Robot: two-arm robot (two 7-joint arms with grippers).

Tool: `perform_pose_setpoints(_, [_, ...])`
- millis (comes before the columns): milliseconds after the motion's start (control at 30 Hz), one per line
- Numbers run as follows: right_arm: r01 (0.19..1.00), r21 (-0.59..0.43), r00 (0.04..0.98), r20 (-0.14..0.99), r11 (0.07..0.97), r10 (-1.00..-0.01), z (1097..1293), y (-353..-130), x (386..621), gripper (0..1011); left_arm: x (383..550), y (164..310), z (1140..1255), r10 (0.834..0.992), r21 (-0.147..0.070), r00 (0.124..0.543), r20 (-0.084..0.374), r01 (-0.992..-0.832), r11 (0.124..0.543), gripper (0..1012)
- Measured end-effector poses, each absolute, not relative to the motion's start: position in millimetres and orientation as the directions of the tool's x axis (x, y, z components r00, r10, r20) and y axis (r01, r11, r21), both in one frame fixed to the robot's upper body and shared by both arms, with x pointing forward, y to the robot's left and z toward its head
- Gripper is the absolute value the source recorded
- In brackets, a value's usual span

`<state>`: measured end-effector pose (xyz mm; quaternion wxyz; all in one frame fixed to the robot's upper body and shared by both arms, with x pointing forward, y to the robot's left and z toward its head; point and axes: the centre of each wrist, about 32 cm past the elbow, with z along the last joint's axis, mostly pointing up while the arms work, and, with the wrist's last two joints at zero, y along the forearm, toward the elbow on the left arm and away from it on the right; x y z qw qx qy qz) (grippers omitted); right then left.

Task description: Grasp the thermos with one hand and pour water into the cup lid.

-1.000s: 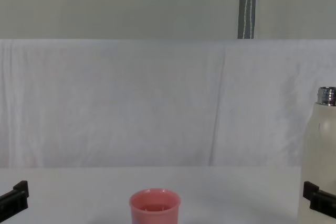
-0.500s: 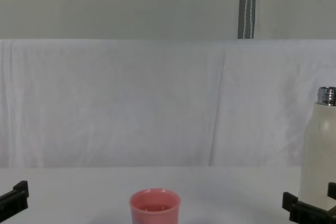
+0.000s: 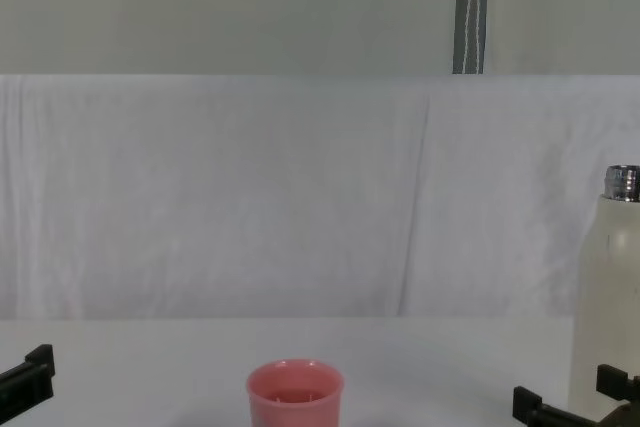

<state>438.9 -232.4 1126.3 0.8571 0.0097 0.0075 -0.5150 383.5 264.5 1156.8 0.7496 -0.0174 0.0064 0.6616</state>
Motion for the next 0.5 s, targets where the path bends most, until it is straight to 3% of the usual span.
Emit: perform_pose_setpoints(500, [0.882,-0.001,0.47,-0.027,0.471,-0.882,1119.0,-230.5,440.9,1001,383.5,264.5,1156.8,0.992,-0.018,0.125,-0.033,-0.992,0.124,1001])
